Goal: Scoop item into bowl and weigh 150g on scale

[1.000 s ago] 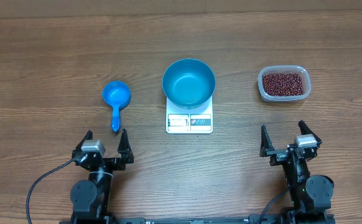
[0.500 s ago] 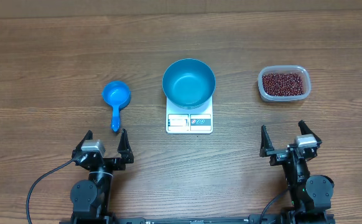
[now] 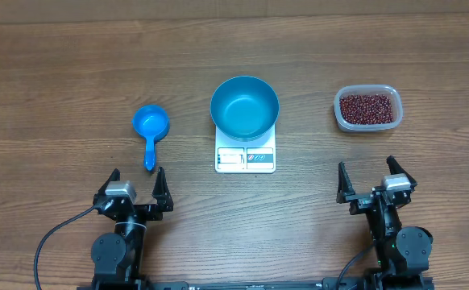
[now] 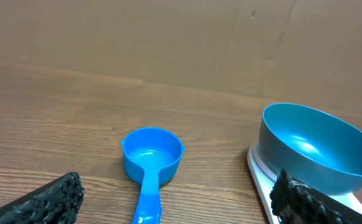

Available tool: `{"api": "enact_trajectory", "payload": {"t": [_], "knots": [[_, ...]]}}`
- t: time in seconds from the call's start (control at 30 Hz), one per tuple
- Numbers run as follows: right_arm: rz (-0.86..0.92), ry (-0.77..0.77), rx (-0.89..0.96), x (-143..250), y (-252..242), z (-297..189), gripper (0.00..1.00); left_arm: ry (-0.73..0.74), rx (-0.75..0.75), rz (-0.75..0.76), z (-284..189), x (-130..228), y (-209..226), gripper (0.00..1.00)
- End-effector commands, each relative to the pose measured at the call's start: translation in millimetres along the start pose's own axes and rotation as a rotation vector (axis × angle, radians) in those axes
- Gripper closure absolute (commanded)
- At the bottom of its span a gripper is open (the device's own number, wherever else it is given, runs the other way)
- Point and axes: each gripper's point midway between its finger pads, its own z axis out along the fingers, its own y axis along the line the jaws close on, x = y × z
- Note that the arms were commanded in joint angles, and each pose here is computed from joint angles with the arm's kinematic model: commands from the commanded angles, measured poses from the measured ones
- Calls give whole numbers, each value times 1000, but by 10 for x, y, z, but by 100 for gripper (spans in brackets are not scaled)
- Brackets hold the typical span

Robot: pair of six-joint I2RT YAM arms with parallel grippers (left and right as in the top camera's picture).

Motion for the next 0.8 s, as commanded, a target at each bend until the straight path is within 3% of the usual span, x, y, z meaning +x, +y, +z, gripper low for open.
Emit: {"api": "enact_trajectory", "payload": {"t": [0.0,0.77], "knots": [[-1,-7,-3,11,9,0,0,-4,5,-17,-2,0,-3,0],[-1,-7,-3,11,9,0,0,-10,-19,-17,-3,-12,39,0]]}}
